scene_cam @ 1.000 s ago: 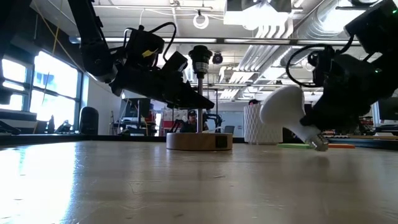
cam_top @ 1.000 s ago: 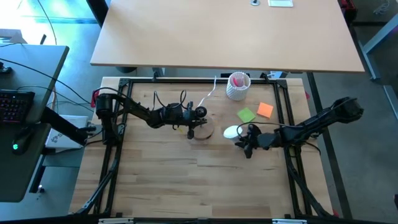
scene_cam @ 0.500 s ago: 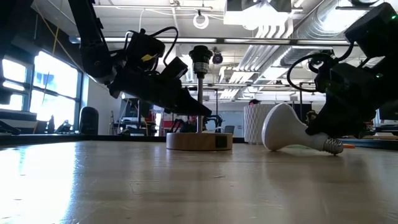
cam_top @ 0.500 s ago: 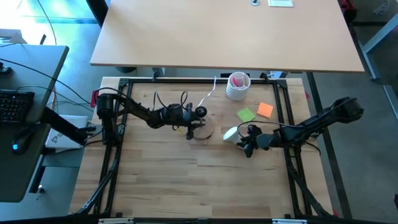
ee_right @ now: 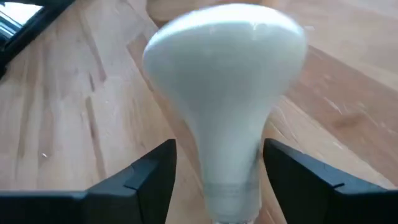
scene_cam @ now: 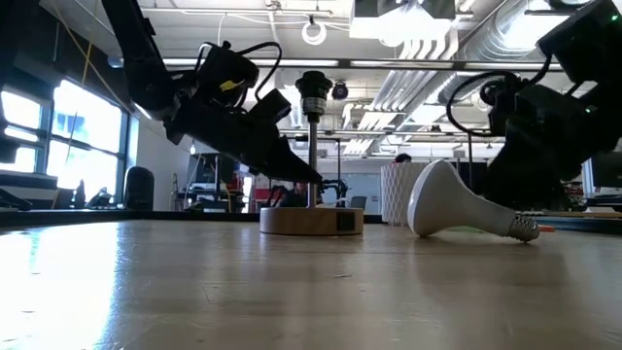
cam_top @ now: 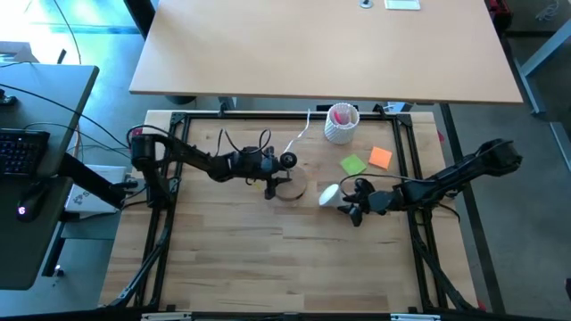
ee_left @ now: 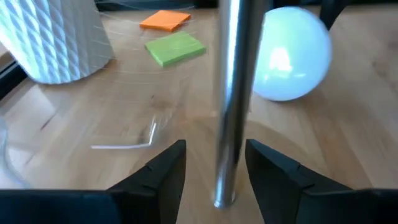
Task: Screw lightbulb
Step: Remove the lightbulb from the lamp socket, then return to Home Position
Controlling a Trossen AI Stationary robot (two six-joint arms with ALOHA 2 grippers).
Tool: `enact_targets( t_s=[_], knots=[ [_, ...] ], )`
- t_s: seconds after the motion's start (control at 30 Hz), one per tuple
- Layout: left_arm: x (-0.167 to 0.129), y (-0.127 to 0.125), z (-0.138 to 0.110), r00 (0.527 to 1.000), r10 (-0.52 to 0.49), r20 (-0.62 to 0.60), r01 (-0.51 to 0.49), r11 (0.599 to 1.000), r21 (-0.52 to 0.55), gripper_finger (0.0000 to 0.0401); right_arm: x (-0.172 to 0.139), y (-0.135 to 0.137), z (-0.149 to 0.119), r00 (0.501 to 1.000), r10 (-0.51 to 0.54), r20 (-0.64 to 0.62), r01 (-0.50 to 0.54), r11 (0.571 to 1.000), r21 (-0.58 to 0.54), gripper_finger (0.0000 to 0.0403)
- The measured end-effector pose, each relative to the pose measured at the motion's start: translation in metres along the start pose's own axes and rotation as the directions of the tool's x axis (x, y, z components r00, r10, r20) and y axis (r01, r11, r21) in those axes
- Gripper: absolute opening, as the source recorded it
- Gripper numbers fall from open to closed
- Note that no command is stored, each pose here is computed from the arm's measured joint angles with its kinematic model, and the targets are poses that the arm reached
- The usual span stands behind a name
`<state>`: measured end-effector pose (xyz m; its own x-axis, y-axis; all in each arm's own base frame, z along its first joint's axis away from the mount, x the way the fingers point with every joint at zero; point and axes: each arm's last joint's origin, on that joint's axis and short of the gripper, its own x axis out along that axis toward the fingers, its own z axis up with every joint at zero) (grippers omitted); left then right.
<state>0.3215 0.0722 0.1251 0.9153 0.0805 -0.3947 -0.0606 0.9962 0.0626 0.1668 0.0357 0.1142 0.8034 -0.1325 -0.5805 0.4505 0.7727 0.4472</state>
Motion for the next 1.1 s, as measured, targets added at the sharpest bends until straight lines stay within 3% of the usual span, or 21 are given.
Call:
enact_targets(
  t_s=[0.33,0.53,0.77,1.1],
  knots=[
    [-0.023,0.004,0.016,0.995,0.027,-0.093,-0.024,0.999,0.027,0.0161,-0.014,0.036,0.04,0.999,-0.047,-0.004,0.046,0.991,-0.126,0.0236],
    [-0.031,0.005,0.019,0.99,0.068,-0.125,-0.062,0.997,0.046,0.0161,-0.018,0.058,0.07,0.995,-0.014,0.096,0.042,0.956,-0.29,0.0236],
    [-0.031,0.005,0.019,0.99,0.067,-0.128,-0.061,0.997,0.047,0.0161,0.002,0.048,0.094,0.983,0.014,0.182,0.056,0.926,-0.374,0.0236],
    [-0.032,0.004,0.012,0.978,0.057,-0.2,-0.05,0.998,0.04,0.0161,0.051,0.028,0.102,0.979,0.012,0.204,0.066,0.925,-0.374,0.0236]
  ],
)
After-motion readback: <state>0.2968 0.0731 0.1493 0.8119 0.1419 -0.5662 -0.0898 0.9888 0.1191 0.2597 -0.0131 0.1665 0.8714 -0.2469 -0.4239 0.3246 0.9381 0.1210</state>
